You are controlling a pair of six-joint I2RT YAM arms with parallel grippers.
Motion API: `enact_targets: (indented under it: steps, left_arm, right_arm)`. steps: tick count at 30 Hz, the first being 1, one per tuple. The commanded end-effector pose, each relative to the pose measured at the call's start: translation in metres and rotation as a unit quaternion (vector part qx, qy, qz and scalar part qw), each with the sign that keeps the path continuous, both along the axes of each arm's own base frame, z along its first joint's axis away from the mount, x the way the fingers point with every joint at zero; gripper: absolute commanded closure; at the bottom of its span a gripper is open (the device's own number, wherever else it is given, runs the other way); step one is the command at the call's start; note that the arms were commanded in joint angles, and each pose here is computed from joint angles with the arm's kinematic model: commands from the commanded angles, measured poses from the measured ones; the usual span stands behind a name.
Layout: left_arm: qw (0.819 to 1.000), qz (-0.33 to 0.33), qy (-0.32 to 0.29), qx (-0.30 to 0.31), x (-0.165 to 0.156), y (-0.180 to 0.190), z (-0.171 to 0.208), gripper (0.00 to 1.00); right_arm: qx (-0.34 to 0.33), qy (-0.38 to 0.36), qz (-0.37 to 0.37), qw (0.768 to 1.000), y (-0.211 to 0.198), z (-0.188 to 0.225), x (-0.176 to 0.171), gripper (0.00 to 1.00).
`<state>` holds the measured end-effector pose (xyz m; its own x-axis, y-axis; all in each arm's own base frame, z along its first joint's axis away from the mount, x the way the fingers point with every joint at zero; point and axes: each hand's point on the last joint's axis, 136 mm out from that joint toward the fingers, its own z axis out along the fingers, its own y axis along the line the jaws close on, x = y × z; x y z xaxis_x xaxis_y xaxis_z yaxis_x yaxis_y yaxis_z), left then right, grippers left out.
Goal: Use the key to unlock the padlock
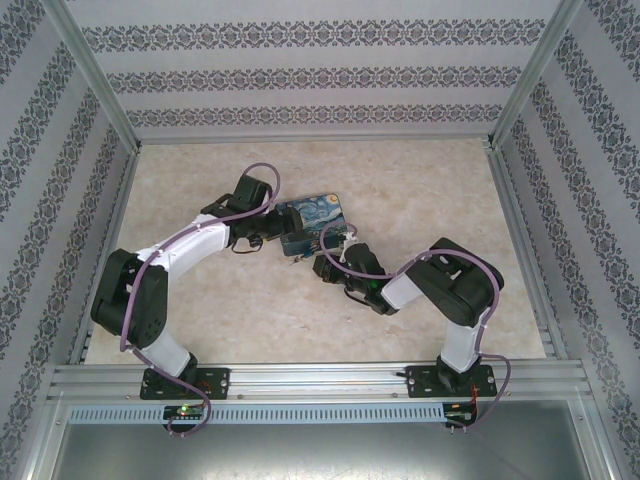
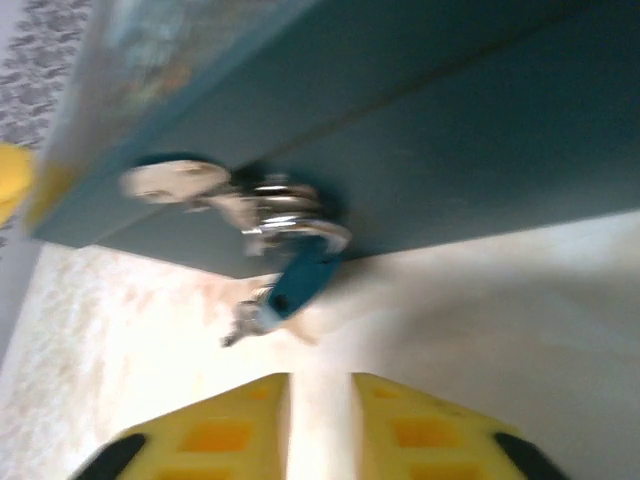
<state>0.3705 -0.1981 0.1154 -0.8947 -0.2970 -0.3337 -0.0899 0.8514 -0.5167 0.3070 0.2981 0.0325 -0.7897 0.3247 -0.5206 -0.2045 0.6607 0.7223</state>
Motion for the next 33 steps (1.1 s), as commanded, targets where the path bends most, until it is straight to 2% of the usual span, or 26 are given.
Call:
enact_targets:
  steps: [1,5,18,26,33]
  left_arm:
    - [0.999,-0.004,-0.004,0.044,0.004,0.015,-0.001,0.11]
    - [0.999,-0.005,0.000,0.044,0.004,0.014,-0.004,0.11]
    - [0.999,0.000,-0.001,0.033,0.005,0.012,-0.003,0.11]
    - [1.000,0.002,-0.005,0.029,0.005,0.011,-0.002,0.11]
    - [1.000,0.003,-0.006,0.024,0.005,0.010,-0.001,0.11]
  right_arm:
    - [-0.001,0.018,-0.016,1.000,-0.009,-0.009,-0.008,0.63]
    - [0.017,0.023,-0.022,0.999,-0.005,-0.004,-0.005,0.57]
    - [0.025,0.050,-0.039,0.998,0.017,-0.010,0.007,0.55]
    - [-0.007,0.088,-0.070,0.994,0.012,-0.029,0.007,0.55]
    - [-0.028,0.122,-0.106,0.986,0.001,-0.045,0.005,0.60]
